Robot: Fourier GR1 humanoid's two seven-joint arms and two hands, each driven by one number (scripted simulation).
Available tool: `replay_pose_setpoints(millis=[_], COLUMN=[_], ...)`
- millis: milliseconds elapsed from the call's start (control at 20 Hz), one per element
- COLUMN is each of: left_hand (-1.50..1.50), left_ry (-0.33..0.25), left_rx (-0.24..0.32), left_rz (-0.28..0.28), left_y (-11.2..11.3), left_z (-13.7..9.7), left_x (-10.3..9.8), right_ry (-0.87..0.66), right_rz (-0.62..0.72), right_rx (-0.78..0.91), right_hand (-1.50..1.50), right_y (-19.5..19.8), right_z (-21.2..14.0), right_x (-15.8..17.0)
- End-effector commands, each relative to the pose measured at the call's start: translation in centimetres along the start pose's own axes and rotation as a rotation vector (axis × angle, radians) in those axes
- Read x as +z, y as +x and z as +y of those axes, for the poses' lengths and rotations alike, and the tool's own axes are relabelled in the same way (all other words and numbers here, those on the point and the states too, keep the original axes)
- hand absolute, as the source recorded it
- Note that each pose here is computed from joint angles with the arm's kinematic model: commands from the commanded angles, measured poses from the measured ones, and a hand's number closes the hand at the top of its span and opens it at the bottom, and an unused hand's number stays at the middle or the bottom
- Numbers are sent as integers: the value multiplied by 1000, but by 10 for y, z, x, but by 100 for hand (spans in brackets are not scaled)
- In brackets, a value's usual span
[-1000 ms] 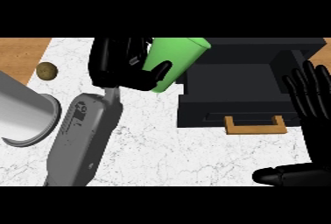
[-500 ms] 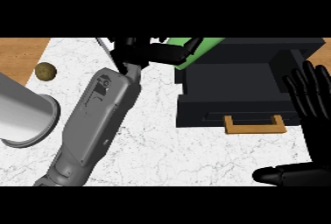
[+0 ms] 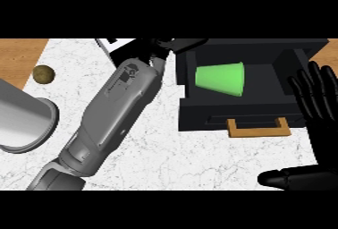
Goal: Pick up the cup, place it into the drawer and close the drawer
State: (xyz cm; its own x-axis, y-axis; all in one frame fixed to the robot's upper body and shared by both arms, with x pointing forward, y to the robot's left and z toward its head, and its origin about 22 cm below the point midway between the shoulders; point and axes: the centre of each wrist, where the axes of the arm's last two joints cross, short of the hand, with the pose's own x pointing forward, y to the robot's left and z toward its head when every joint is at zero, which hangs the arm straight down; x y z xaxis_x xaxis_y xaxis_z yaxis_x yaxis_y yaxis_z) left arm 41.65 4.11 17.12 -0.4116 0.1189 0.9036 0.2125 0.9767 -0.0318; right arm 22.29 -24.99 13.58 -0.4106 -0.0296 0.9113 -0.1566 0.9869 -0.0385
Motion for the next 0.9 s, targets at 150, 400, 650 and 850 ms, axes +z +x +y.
replay_pose_setpoints(millis=[150, 400, 650, 850], left_hand=[150, 150, 150, 150], left_ry=[-2, -16, -28, -40], left_rx=[-47, -73, -165, -205], left_rz=[62, 92, 94, 134], left_y=[-16, -34, -43, -41], left_z=[-10, -8, -17, -18], left_x=[-11, -6, 3, -3], right_ry=[14, 20, 56, 62], right_rz=[-5, -11, -13, -36], right_rx=[0, -15, -15, -15], right_hand=[-150, -150, -150, -150], right_y=[-2, 0, 9, -4], right_z=[-1, 9, 2, -9], right_x=[-5, 9, -12, -7])
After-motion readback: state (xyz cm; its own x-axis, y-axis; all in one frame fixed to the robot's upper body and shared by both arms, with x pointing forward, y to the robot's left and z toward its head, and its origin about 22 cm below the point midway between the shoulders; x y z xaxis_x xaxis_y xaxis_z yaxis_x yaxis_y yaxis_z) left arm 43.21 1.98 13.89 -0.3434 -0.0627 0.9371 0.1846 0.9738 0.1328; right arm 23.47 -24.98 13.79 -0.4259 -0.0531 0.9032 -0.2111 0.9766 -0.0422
